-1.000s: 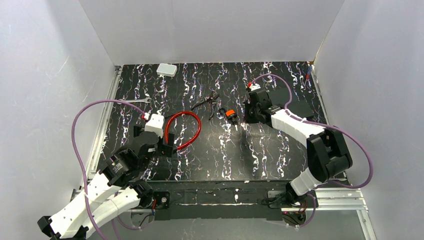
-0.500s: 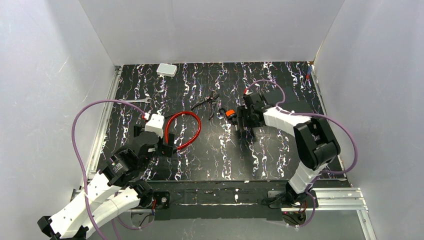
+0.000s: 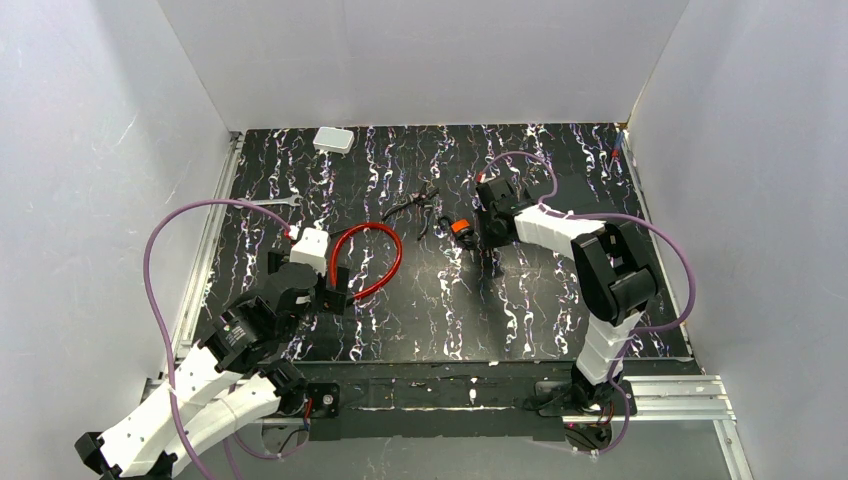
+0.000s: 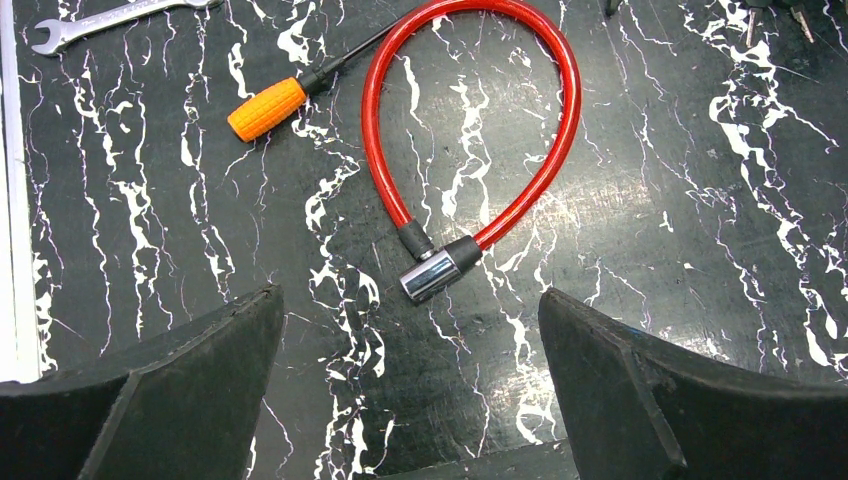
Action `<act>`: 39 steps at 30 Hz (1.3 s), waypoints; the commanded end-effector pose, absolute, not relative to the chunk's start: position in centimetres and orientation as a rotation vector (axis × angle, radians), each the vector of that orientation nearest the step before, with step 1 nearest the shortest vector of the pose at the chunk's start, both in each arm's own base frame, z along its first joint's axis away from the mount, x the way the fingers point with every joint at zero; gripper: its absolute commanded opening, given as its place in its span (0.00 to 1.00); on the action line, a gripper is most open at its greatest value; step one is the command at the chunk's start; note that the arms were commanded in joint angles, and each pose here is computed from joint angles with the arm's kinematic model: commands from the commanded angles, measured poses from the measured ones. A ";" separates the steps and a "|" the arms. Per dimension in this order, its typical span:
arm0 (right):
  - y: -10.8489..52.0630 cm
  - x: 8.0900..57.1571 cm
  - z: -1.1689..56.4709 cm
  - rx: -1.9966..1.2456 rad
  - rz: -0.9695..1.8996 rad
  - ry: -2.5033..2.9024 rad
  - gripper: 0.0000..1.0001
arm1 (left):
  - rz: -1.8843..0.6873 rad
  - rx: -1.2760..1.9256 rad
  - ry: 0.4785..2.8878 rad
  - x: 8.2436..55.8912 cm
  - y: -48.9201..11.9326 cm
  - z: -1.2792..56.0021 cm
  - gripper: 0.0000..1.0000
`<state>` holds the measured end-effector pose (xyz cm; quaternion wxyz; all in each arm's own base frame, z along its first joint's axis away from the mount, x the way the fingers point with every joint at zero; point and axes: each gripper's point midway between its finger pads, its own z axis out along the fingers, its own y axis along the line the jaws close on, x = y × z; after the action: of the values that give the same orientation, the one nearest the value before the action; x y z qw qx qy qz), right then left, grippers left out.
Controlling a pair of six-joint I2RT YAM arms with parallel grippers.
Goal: Unlock with the key
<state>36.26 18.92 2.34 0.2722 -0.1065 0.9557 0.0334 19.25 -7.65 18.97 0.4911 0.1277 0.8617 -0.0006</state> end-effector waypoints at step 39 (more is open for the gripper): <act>24.8 26.0 23.9 -0.154 1.051 2.152 0.01 | -0.986 0.391 1.791 19.0 -24.9 22.8 0.83</act>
<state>27.82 23.53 19.73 0.3606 -0.0561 0.8675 0.3381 18.29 -21.62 18.55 0.4468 0.1443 0.8185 -0.3311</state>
